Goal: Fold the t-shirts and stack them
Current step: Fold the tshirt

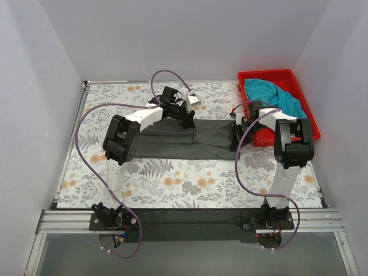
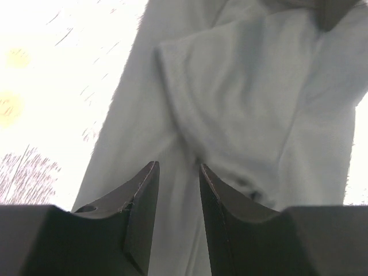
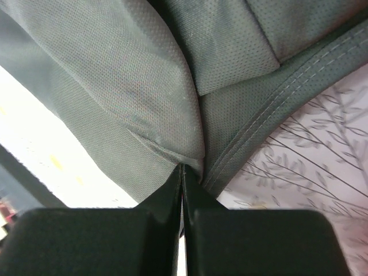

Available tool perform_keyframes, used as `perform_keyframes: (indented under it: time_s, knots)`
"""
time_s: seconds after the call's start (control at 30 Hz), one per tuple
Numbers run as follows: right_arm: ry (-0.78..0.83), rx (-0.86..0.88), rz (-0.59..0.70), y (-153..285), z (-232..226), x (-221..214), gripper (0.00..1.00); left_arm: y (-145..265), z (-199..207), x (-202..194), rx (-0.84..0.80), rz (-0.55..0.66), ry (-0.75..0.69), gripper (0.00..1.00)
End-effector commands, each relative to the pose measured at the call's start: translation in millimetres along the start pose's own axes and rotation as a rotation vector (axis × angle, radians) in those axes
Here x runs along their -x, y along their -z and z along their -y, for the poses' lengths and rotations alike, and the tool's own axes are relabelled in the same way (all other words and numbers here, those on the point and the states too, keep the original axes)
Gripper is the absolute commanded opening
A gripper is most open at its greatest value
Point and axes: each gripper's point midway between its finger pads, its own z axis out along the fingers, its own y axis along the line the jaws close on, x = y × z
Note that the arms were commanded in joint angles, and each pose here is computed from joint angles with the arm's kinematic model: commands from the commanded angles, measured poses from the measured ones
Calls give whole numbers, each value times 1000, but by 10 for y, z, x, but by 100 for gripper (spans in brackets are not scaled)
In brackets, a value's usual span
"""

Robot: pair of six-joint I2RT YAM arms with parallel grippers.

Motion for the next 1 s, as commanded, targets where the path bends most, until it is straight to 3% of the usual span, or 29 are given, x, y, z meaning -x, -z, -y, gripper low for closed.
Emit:
perform_keyframes:
  time_s: [0.0, 0.13, 0.3, 0.47, 0.63, 0.97]
  knots:
    - [109, -125, 36, 190, 137, 145, 1, 223, -162, 235, 104, 23, 13, 33]
    - [181, -135, 89, 373, -11, 325, 1, 431, -322, 142, 190, -6, 94, 33]
    - [314, -153, 127, 546, -364, 435, 4, 1087, -563, -104, 314, -81, 244, 33]
    - [447, -179, 34, 285, -734, 288, 4, 1856, -309, -571, 308, -192, 315, 31]
    - [470, -229, -66, -9, -696, 179, 3, 2211, -17, -874, 313, -268, 281, 30]
    - [447, -380, -126, -265, -189, 454, 1, 2344, 312, -1294, 309, -305, 261, 29]
